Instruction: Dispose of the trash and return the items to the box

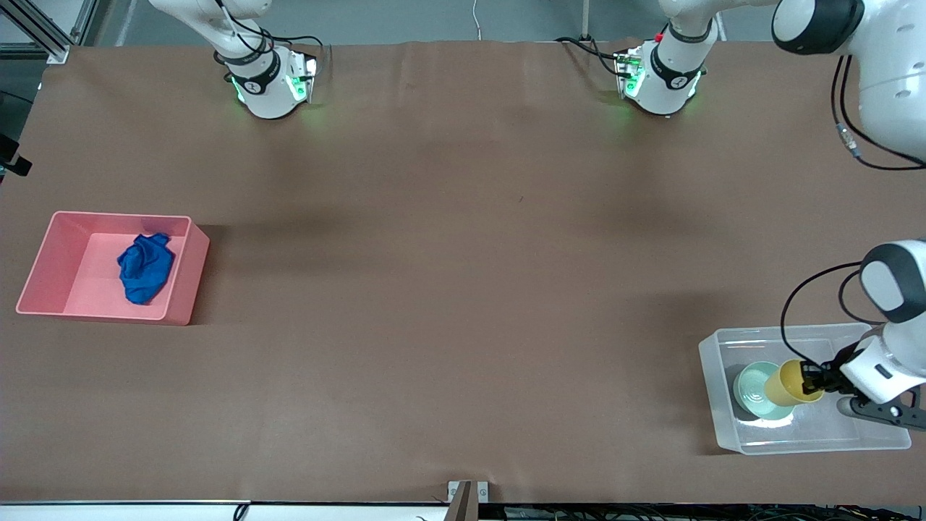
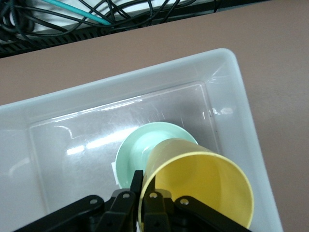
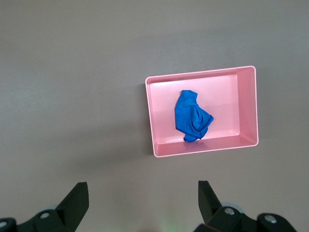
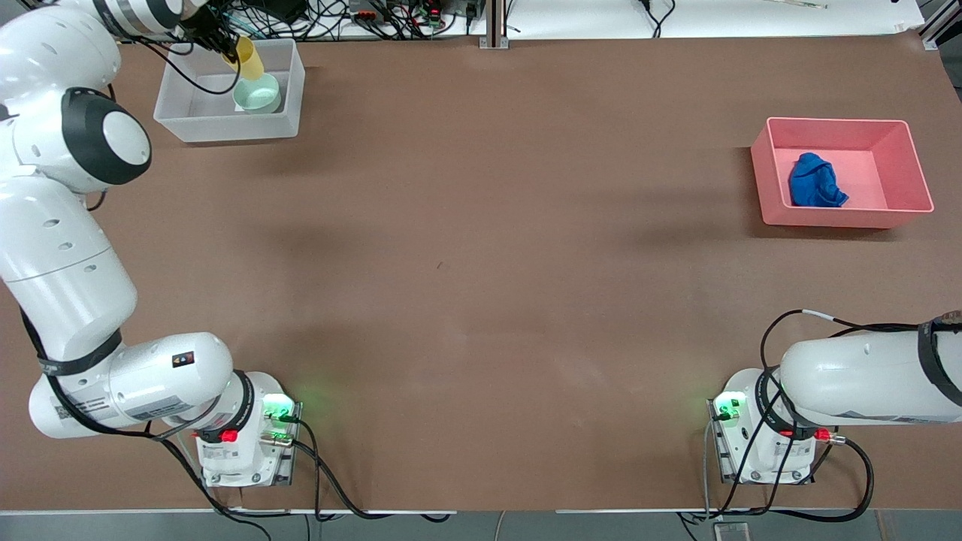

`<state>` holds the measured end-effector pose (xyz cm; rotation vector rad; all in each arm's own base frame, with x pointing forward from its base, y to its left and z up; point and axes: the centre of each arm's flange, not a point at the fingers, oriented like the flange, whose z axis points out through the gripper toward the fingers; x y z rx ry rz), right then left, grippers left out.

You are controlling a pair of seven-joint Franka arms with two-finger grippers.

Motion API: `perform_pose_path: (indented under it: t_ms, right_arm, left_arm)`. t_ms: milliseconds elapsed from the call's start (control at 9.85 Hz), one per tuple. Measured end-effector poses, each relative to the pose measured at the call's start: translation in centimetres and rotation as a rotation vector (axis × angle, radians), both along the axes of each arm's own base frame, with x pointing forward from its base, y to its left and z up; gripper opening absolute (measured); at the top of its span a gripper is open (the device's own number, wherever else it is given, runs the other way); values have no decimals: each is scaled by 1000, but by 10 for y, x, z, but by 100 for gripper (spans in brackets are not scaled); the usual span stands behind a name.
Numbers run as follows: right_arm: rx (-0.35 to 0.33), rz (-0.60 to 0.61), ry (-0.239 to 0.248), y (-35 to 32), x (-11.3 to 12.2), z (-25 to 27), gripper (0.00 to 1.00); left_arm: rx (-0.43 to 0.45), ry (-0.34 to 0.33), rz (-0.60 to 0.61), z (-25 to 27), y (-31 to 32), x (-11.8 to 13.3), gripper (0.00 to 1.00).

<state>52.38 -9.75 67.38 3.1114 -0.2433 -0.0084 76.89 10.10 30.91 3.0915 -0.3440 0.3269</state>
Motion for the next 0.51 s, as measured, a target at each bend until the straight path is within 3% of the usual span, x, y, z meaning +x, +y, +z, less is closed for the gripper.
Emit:
perform_pose_path:
  t_ms: [305, 508]
  right_arm:
    - [0, 0, 0, 0, 0, 0, 100]
    - [0, 2, 0, 0, 0, 0, 100]
  left_arm:
    - [6, 7, 21, -47, 12, 1, 3]
    - [0, 9, 41, -58, 11, 1, 9]
